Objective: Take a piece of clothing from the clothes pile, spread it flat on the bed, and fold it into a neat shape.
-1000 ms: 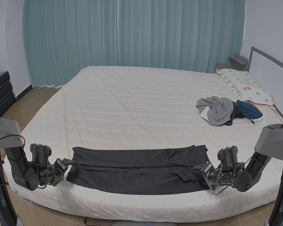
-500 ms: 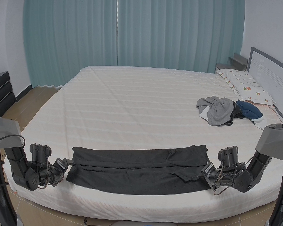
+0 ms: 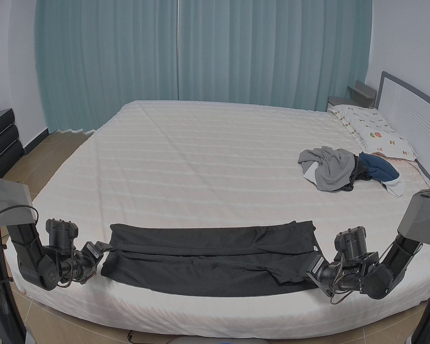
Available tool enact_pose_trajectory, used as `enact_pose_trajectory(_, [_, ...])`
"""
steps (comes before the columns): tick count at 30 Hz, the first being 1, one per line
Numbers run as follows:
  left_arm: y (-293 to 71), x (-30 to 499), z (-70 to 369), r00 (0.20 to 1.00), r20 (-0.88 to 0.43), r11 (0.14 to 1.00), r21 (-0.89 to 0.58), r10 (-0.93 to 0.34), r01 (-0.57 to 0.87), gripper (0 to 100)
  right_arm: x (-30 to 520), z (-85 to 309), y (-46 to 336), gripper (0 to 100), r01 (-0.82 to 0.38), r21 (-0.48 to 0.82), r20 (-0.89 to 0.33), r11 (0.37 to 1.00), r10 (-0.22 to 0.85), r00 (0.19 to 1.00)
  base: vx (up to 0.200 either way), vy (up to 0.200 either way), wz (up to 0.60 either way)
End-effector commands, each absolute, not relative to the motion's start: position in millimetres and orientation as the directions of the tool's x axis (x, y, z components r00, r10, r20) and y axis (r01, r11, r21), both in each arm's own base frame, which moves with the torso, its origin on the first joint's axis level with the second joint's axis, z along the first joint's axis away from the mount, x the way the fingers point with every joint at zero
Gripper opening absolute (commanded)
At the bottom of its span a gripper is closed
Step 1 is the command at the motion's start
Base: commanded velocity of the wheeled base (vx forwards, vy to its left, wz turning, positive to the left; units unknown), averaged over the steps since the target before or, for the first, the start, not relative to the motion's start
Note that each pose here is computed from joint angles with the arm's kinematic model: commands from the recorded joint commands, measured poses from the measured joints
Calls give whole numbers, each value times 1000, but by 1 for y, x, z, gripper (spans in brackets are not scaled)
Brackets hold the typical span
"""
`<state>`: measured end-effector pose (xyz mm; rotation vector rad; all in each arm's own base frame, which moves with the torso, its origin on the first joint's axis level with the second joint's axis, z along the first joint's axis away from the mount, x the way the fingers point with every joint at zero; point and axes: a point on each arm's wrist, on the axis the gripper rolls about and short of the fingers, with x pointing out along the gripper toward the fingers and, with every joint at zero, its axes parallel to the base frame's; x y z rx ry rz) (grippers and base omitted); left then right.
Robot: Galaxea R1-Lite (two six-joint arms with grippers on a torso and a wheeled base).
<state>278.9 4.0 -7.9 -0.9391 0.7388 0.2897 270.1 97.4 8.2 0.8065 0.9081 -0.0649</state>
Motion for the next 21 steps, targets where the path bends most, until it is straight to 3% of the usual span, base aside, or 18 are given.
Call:
enact_pose_trajectory(1, [4, 279, -10, 720, -690, 576, -622, -81, -531, 100, 266, 5, 98, 0, 377, 584, -735, 719, 271, 621, 0, 0, 0])
enact_pose_trajectory(6, [4, 279, -10, 721, -688, 577, -623, -83, -529, 100, 262, 5, 97, 0, 367, 568, -743, 737, 267, 613, 0, 0, 0])
enact_pose_trajectory(7, [4, 279, -10, 721, -688, 577, -623, -83, -529, 100, 262, 5, 97, 100, 367, 568, -743, 737, 267, 613, 0, 0, 0])
enact_pose_trajectory(8, [4, 279, -9, 726, -683, 576, -627, -82, -525, 100, 259, 0, 94, 100, 350, 541, -757, 765, 260, 600, 0, 0, 0])
enact_pose_trajectory(14, [4, 279, -9, 727, -682, 576, -628, -82, -524, 100, 259, 4, 92, 100, 336, 539, -749, 772, 257, 611, 0, 0, 0])
enact_pose_trajectory(21, [4, 279, -9, 727, -682, 576, -628, -82, -524, 100, 261, 47, 87, 100, 264, 638, -628, 723, 289, 723, 0, 0, 0])
